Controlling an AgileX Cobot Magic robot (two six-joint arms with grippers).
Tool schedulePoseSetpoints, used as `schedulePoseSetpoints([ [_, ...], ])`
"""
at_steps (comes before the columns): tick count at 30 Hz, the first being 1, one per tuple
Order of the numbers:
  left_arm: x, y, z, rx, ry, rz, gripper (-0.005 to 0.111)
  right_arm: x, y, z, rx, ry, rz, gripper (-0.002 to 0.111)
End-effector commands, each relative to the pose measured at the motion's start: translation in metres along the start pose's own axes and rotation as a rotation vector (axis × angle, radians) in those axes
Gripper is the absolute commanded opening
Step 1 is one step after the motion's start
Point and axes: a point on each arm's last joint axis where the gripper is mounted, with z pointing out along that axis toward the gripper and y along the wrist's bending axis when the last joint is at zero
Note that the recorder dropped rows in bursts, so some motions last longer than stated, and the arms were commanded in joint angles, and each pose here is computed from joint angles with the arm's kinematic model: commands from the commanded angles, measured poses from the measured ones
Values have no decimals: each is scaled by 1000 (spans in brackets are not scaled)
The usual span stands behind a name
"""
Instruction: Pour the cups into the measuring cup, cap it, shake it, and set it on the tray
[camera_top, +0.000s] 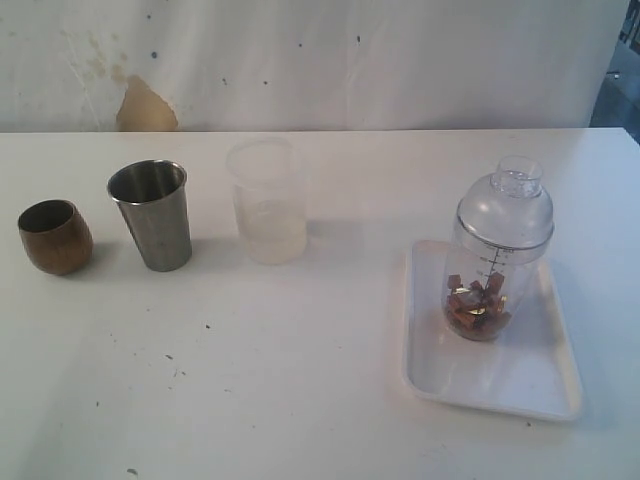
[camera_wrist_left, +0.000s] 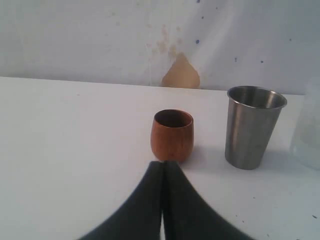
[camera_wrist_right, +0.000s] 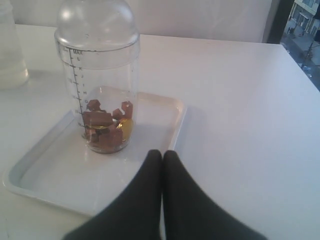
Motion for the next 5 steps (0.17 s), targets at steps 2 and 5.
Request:
schedulePoseSetpoints([
  [2, 1, 0, 0, 1, -4, -7, 0, 0, 0, 0, 2, -3, -13, 0],
  [5, 1, 0, 0, 1, -4, -7, 0, 0, 0, 0, 2, -3, -13, 0],
])
